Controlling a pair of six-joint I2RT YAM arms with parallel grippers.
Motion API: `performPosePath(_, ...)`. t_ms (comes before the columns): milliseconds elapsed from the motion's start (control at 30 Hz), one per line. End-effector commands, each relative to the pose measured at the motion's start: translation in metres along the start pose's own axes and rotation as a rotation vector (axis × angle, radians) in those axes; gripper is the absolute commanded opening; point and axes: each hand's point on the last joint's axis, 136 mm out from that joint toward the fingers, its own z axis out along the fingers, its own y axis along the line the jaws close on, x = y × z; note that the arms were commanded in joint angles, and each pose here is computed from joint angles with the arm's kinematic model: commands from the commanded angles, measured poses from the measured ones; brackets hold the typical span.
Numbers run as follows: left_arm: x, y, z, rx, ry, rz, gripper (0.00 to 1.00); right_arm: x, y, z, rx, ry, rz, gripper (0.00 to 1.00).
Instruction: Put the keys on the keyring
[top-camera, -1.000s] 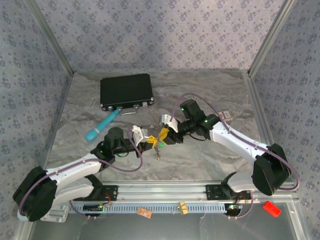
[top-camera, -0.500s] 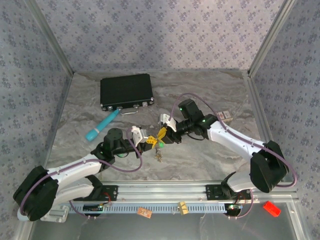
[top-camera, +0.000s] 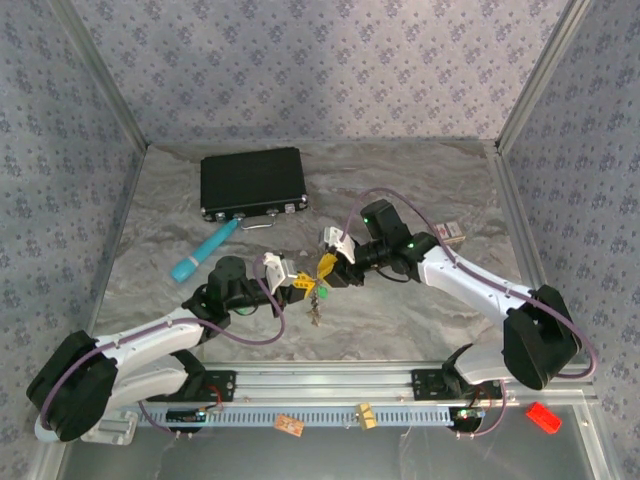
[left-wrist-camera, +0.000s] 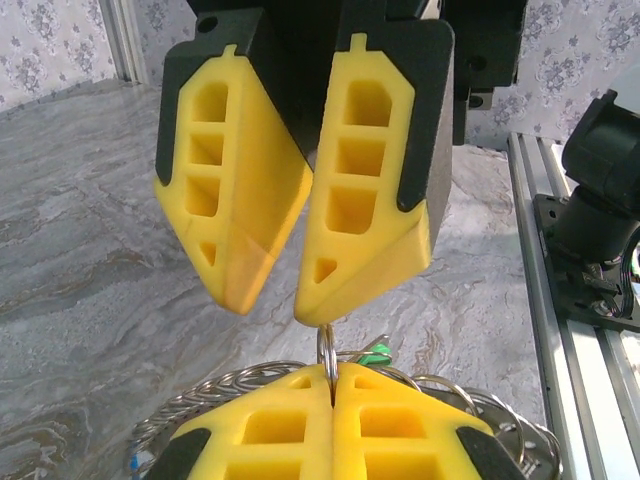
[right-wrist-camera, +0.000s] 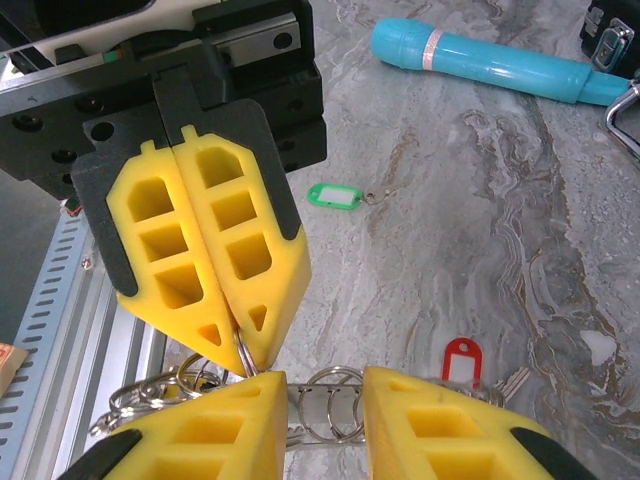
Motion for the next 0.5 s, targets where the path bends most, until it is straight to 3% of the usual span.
performPosePath(0,-0.026,-0.008,0.0,0.046,-0.086,0.059,0.0,0.003,0.001,0.003,-0.001,0.004,0.006,0.27)
performPosePath(300,-0.027,-0.008,0.001,0.045,-0.084,0.061,0.0,0.006,0.01,0.006,-0.072,-0.002,0.014,0.27)
performPosePath(467,-0.025,-0.006,0.001,0.039,-0.071,0.059,0.0,0.003,-0.011,-0.009,0.073,-0.042,0.005,0.27)
